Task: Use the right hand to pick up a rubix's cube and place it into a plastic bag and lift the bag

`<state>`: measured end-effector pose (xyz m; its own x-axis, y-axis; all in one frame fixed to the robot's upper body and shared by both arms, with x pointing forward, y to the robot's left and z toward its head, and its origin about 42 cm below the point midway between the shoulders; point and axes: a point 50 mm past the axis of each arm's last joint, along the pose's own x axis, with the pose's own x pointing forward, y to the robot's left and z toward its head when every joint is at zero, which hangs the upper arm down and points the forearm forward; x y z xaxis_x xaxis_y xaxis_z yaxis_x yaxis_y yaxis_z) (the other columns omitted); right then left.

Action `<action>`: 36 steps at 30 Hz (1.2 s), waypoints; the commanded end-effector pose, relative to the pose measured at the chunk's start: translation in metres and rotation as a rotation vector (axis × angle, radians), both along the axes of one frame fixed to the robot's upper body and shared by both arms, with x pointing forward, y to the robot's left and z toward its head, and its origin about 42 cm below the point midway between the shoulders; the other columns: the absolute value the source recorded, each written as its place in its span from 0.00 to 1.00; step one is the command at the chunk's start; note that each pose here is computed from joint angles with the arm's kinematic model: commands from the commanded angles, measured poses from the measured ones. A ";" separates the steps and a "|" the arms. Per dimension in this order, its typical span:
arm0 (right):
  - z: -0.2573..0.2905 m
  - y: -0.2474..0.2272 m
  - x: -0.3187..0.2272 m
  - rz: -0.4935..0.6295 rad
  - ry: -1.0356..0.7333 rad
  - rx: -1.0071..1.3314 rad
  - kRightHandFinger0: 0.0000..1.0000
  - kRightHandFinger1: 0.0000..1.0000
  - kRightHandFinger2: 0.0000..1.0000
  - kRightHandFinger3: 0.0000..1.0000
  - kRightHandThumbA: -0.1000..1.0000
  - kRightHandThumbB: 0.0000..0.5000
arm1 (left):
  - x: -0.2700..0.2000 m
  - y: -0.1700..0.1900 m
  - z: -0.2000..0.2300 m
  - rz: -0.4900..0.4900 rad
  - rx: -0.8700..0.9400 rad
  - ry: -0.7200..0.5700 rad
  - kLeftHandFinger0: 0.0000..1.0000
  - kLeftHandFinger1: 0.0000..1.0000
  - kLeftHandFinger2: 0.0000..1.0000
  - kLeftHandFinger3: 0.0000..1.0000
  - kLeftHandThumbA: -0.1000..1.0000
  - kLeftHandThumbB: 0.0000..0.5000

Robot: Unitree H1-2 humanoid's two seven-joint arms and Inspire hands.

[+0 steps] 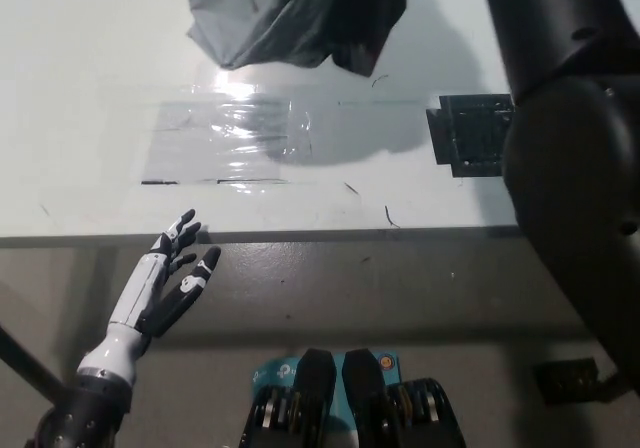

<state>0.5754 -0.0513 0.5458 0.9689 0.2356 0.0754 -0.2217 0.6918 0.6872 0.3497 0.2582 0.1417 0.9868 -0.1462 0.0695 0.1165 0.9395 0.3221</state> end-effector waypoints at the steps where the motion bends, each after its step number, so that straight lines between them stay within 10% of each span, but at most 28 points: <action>1: 0.019 0.017 -0.007 -0.024 -0.145 0.008 0.00 0.27 0.79 1.00 0.00 0.13 | 0.004 0.000 0.021 -0.022 0.023 -0.069 0.96 1.00 1.00 1.00 0.71 0.28; 11: -0.058 0.020 0.006 -0.031 -0.014 -0.003 0.00 0.09 0.73 1.00 0.00 0.15 | 0.003 0.001 0.023 -0.021 0.021 -0.066 0.94 1.00 1.00 1.00 0.69 0.32; 23: -0.155 -0.011 0.015 -0.130 0.176 -0.183 0.00 0.16 0.77 1.00 0.00 0.17 | 0.001 0.001 0.021 -0.031 0.046 -0.064 0.94 1.00 1.00 1.00 0.70 0.29; 27: -0.180 -0.027 0.016 -0.204 0.177 -0.479 0.00 0.24 0.85 1.00 0.00 0.39 | -0.003 0.000 0.018 -0.031 0.033 -0.048 0.93 1.00 1.00 1.00 0.68 0.30; 28: -0.184 -0.032 0.016 -0.235 0.133 -0.642 0.00 0.23 0.80 0.58 0.00 0.35 | -0.003 0.001 0.018 -0.030 0.034 -0.047 0.93 1.00 1.00 1.00 0.68 0.31; 29: -0.185 -0.034 0.017 -0.254 0.101 -0.749 0.00 0.23 0.79 0.49 0.00 0.35 | -0.003 0.001 0.018 -0.029 0.035 -0.047 0.93 1.00 1.00 1.00 0.68 0.31; 30: -0.186 -0.038 0.017 -0.291 0.063 -0.910 0.08 0.34 0.82 0.53 0.10 0.39 | -0.003 0.002 0.017 -0.028 0.038 -0.047 0.93 1.00 1.00 1.00 0.68 0.32; 31: -0.184 -0.041 0.017 -0.311 0.030 -1.096 0.35 0.69 1.00 0.88 0.28 0.50 | -0.005 0.002 0.016 -0.026 0.038 -0.046 0.92 1.00 1.00 1.00 0.68 0.32; 32: -0.182 -0.043 0.018 -0.299 0.004 -1.173 0.81 1.00 1.00 1.00 0.42 0.60 | -0.005 0.002 0.015 -0.025 0.039 -0.046 0.91 1.00 1.00 1.00 0.69 0.31; 34: -0.174 -0.043 0.020 -0.210 -0.058 -1.387 1.00 1.00 1.00 1.00 0.74 0.95 | -0.007 0.001 0.013 -0.025 0.038 -0.039 0.91 1.00 1.00 1.00 0.68 0.31; 36: -0.167 -0.041 0.021 -0.195 -0.095 -1.510 1.00 1.00 1.00 1.00 0.84 1.00 | -0.008 0.000 0.012 -0.028 0.040 -0.036 0.92 1.00 1.00 1.00 0.68 0.30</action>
